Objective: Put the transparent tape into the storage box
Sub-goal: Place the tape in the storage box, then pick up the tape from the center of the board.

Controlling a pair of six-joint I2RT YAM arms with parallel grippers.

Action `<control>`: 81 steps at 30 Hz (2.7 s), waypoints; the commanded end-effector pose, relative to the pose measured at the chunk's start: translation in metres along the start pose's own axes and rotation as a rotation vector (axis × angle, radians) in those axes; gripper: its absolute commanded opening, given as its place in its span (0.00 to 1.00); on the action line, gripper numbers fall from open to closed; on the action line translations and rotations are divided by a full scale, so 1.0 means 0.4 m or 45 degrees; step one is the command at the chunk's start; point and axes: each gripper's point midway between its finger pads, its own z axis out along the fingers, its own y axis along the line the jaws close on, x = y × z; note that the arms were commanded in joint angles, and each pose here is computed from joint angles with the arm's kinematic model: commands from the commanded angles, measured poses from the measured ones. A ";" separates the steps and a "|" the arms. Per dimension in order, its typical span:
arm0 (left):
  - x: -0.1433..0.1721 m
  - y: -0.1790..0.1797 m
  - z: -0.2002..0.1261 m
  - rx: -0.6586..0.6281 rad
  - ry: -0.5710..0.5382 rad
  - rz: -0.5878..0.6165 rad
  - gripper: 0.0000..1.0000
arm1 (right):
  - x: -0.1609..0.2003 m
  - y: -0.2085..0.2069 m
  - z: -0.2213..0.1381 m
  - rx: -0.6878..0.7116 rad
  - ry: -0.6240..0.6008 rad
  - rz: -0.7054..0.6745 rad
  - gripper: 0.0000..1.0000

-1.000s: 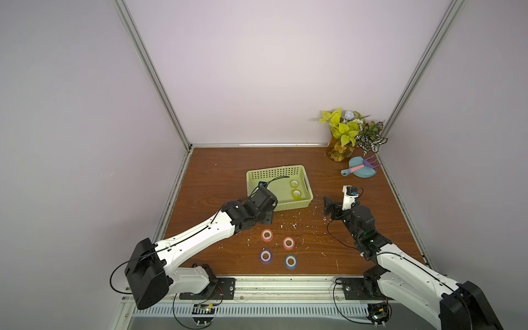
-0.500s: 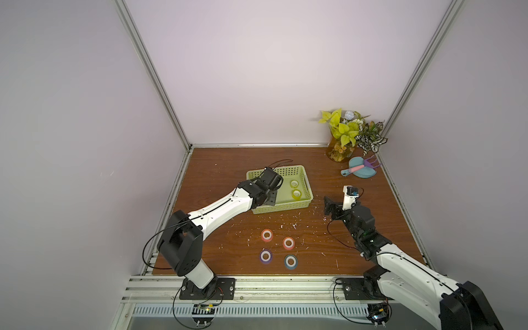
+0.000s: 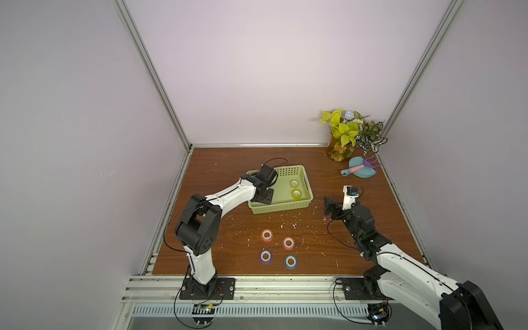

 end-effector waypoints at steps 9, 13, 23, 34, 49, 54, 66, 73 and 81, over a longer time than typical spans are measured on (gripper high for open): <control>0.023 0.008 0.058 -0.025 0.083 0.032 0.56 | -0.024 -0.002 -0.001 0.011 -0.042 0.011 0.99; 0.022 0.012 0.058 -0.034 0.081 0.028 0.59 | -0.024 -0.002 -0.001 0.012 -0.042 0.010 0.99; -0.025 0.010 0.021 -0.030 0.012 0.015 0.70 | -0.025 -0.002 -0.001 0.011 -0.044 0.012 0.99; -0.123 0.028 -0.143 -0.025 -0.229 -0.067 0.99 | -0.021 -0.005 0.004 0.029 -0.019 0.011 0.99; 0.039 0.028 -0.273 0.188 -0.263 -0.093 0.99 | -0.011 -0.001 0.012 0.020 -0.003 0.025 0.99; 0.116 0.012 -0.286 0.285 -0.228 -0.112 0.99 | -0.007 -0.002 0.016 0.024 0.006 0.024 0.99; 0.257 -0.079 -0.245 0.298 -0.074 -0.037 1.00 | 0.004 -0.004 0.022 0.030 0.025 0.022 0.99; 0.327 -0.136 -0.229 0.331 0.028 0.046 1.00 | 0.004 -0.004 0.023 0.030 0.025 0.023 0.99; 0.432 -0.177 -0.208 0.310 0.172 0.148 0.97 | 0.001 -0.006 0.020 0.037 0.020 0.023 0.99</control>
